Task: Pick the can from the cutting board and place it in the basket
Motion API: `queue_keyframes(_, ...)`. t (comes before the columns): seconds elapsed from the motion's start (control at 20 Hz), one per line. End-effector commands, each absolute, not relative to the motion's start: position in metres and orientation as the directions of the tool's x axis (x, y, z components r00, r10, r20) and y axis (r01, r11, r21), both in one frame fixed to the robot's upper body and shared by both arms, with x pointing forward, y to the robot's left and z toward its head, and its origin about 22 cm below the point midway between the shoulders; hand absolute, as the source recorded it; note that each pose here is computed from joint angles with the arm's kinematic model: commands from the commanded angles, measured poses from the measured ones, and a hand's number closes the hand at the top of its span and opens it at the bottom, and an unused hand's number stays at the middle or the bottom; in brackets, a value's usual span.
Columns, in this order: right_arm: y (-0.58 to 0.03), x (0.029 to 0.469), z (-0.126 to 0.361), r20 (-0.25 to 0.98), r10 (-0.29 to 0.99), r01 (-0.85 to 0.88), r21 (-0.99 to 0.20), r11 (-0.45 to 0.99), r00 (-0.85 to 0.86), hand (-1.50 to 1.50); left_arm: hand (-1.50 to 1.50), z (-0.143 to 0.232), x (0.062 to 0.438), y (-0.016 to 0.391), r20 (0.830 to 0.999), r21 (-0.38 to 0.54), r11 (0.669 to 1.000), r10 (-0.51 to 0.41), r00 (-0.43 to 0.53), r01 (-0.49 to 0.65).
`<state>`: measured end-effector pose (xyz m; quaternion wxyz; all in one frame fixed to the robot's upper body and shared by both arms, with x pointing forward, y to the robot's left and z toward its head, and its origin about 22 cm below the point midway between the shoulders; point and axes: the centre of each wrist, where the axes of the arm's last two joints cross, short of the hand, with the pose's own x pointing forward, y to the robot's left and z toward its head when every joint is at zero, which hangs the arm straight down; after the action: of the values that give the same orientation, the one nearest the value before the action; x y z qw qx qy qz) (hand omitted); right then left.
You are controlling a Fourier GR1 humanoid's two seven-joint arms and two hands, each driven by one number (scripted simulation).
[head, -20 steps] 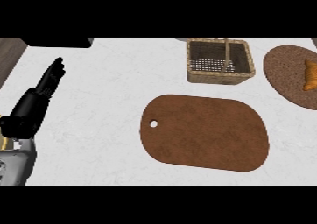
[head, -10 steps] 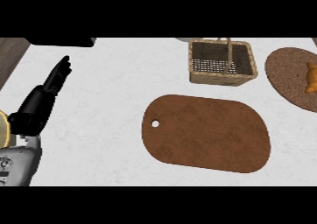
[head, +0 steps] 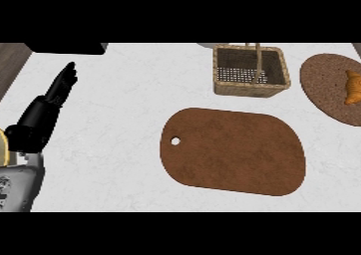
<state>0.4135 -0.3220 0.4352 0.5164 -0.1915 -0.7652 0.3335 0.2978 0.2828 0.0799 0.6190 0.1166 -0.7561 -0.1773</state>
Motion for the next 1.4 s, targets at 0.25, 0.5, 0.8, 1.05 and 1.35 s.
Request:
queue_keyframes(0.25,-0.255,0.434,0.438,0.634,0.709,-0.196,-0.772,0.605,-0.309,1.50,0.00,0.084,0.297,0.280,0.887,0.428,0.903,-0.415,-0.205,0.025)
queue_keyframes(0.5,-0.238,0.450,0.407,0.624,0.745,-0.273,-0.779,0.565,-0.238,1.50,0.00,0.075,0.293,0.287,0.898,0.410,0.911,-0.397,-0.188,0.034)
queue_keyframes(0.8,-0.244,0.447,0.404,0.355,0.911,-0.194,-0.928,0.317,-0.210,1.50,0.00,0.074,0.294,0.290,0.891,0.417,0.908,-0.404,-0.208,0.022)
queue_keyframes(1.05,-0.228,0.448,0.404,0.240,0.937,-0.211,-0.959,0.189,-0.253,1.50,0.00,0.082,0.296,0.296,0.901,0.403,0.915,-0.390,-0.191,0.033)
queue_keyframes(1.35,-0.239,0.458,0.385,0.389,0.887,-0.352,-0.890,0.291,-0.249,-1.50,0.00,0.082,0.294,0.284,0.898,0.410,0.911,-0.396,-0.193,0.036)
